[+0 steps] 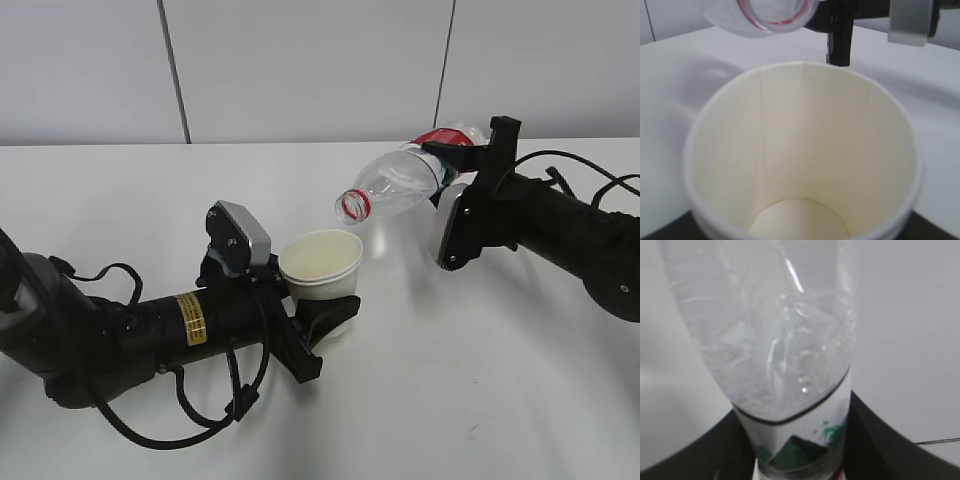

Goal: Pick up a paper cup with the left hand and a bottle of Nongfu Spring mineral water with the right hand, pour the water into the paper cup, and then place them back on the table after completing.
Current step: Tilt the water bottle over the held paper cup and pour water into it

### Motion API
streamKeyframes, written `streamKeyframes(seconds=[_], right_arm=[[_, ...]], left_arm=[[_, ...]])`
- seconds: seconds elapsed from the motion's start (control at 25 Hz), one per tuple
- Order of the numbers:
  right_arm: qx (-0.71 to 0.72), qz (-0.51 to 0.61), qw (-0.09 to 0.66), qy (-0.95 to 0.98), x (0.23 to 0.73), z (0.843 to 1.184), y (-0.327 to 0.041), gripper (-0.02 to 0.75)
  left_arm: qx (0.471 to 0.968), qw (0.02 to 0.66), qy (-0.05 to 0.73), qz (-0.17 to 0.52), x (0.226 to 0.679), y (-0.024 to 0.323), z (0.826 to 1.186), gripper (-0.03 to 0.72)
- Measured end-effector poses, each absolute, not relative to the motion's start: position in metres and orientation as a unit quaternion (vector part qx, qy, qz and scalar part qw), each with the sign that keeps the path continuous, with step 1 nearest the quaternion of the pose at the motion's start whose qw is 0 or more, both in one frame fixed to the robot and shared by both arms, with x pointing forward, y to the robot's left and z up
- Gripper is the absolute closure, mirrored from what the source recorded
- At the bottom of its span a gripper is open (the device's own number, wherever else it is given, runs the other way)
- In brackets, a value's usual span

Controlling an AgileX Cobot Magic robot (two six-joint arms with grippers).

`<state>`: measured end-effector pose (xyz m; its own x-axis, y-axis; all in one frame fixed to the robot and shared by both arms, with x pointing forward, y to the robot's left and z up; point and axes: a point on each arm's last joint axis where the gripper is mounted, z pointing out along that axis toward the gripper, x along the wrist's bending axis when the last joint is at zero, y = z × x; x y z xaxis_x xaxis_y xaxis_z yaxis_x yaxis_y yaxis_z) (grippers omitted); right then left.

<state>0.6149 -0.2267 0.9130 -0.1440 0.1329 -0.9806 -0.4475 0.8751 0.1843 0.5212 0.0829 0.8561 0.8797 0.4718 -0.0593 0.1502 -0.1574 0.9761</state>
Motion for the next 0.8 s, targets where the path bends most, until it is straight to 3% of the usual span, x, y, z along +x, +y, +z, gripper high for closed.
streamKeyframes(seconds=[0.8], right_arm=[[-0.130,0.207,0.654,0.715,0.6148,0.9138,-0.2265,0.400]], left_arm=[[0.748,0.615,0.211,0.132,0.5218,0.0832,0.8562,0.312]])
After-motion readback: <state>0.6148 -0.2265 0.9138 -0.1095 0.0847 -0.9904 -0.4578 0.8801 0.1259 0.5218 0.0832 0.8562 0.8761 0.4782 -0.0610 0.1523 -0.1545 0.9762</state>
